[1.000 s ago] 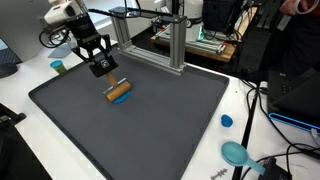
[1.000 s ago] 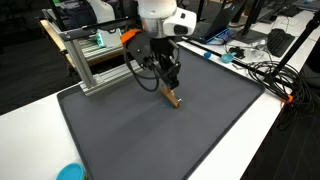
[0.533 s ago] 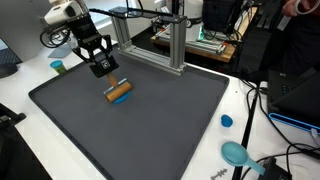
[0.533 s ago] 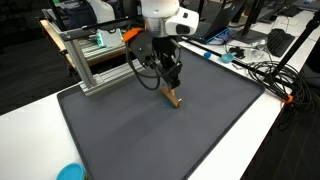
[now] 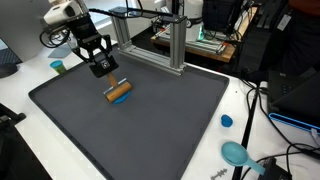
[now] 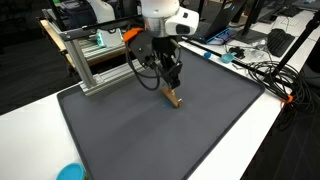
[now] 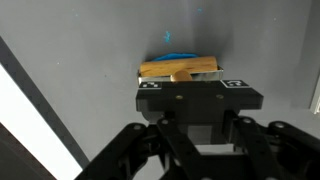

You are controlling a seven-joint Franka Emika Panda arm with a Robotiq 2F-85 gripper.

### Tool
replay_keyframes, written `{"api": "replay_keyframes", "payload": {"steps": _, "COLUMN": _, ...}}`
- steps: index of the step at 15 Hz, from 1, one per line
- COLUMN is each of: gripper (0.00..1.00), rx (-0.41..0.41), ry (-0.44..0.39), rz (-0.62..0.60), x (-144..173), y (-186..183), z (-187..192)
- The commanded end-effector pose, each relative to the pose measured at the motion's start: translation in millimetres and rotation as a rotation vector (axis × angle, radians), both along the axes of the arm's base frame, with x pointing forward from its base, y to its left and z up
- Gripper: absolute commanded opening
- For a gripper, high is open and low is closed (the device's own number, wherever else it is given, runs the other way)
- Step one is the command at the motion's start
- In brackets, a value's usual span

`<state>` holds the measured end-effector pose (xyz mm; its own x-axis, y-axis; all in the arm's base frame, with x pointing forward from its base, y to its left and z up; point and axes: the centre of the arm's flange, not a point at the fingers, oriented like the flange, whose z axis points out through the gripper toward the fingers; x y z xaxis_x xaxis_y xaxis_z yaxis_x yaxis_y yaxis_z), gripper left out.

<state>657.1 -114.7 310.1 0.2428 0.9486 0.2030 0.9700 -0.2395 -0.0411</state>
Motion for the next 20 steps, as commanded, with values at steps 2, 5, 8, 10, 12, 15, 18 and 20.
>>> {"api": "replay_keyframes", "payload": {"steps": 2, "gripper": 0.21, "rx": 0.030, "ry": 0.021, "rz": -0.004, "x": 6, "y": 6, "z": -18}}
{"api": "replay_keyframes", "payload": {"steps": 5, "gripper": 0.21, "rx": 0.051, "ry": 0.017, "rz": -0.002, "x": 8, "y": 9, "z": -24}}
{"api": "replay_keyframes", "payload": {"steps": 8, "gripper": 0.21, "rx": 0.088, "ry": 0.019, "rz": 0.005, "x": 8, "y": 10, "z": -27}}
{"api": "replay_keyframes", "payload": {"steps": 10, "gripper": 0.21, "rx": 0.122, "ry": 0.024, "rz": 0.007, "x": 8, "y": 9, "z": -29}}
{"api": "replay_keyframes", "payload": {"steps": 12, "gripper": 0.21, "rx": 0.130, "ry": 0.025, "rz": 0.001, "x": 7, "y": 7, "z": -32}}
{"api": "replay_keyframes", "payload": {"steps": 15, "gripper": 0.21, "rx": 0.123, "ry": 0.034, "rz": -0.003, "x": 7, "y": 9, "z": -38}}
{"api": "replay_keyframes", "payload": {"steps": 18, "gripper": 0.21, "rx": 0.119, "ry": 0.040, "rz": 0.003, "x": 6, "y": 12, "z": -43}}
{"api": "replay_keyframes", "payload": {"steps": 20, "gripper": 0.21, "rx": 0.122, "ry": 0.045, "rz": 0.008, "x": 7, "y": 15, "z": -47}}
